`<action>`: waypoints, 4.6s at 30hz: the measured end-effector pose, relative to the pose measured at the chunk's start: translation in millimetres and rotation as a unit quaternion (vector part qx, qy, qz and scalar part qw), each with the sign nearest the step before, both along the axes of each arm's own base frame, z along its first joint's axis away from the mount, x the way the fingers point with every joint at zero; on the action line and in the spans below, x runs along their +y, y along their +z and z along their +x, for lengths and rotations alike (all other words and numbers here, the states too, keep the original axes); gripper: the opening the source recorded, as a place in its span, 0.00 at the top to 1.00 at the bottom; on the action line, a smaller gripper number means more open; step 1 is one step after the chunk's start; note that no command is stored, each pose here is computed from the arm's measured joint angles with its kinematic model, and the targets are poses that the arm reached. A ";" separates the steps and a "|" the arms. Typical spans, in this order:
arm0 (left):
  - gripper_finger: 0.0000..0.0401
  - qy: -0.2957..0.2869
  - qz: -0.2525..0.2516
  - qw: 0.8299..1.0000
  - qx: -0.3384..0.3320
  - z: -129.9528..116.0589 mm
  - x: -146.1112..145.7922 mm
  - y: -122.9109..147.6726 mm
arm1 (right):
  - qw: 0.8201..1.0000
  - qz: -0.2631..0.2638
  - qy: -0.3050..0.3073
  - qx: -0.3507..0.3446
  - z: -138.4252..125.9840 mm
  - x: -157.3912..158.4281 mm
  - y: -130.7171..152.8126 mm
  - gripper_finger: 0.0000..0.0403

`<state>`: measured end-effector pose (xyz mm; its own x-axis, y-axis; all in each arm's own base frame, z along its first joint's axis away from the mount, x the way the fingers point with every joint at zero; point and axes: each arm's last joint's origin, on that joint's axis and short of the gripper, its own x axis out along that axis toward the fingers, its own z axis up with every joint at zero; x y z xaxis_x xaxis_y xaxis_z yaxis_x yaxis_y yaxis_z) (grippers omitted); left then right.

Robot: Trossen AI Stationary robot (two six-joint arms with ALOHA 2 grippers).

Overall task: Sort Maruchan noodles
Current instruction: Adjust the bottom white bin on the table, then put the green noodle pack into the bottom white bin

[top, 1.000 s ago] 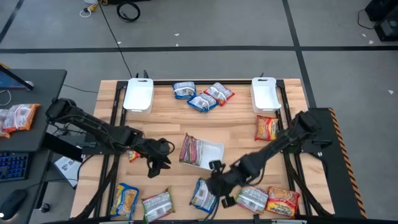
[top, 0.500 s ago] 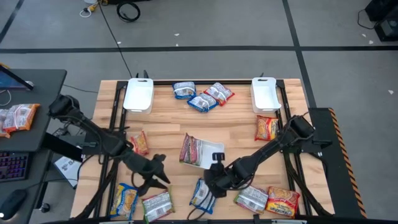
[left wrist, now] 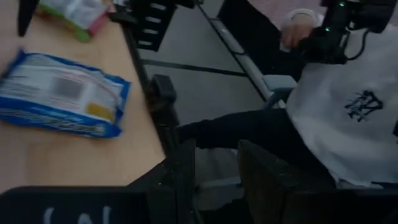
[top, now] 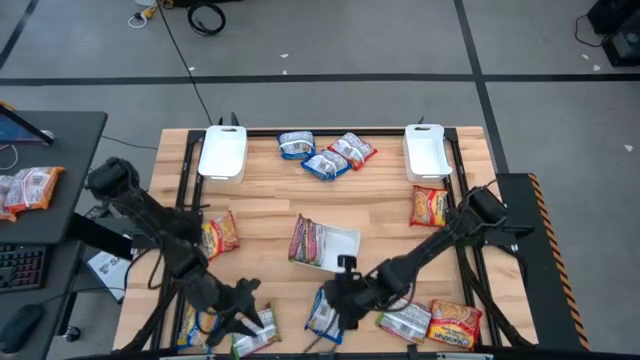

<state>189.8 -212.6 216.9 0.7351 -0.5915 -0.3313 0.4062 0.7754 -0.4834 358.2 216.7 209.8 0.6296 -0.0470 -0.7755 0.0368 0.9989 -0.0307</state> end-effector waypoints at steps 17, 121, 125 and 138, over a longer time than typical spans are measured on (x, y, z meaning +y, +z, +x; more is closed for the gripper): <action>0.69 0.021 0.029 0.995 0.093 2.4 -24.9 -59.2 | 0.988 -0.067 -0.089 0.108 -7.2 -31.2 -24.0 0.69; 0.98 0.254 0.091 0.925 0.269 101.0 1.0 26.9 | 0.960 -0.123 0.155 -0.200 -4.6 60.1 19.0 0.33; 0.98 0.259 0.082 0.924 0.269 113.0 12.5 25.4 | 0.956 -0.170 0.145 -0.191 -5.9 57.7 16.9 0.23; 0.98 0.257 0.089 0.926 0.263 121.3 22.8 25.0 | 0.937 -0.306 0.100 -0.132 -25.3 56.4 5.5 0.26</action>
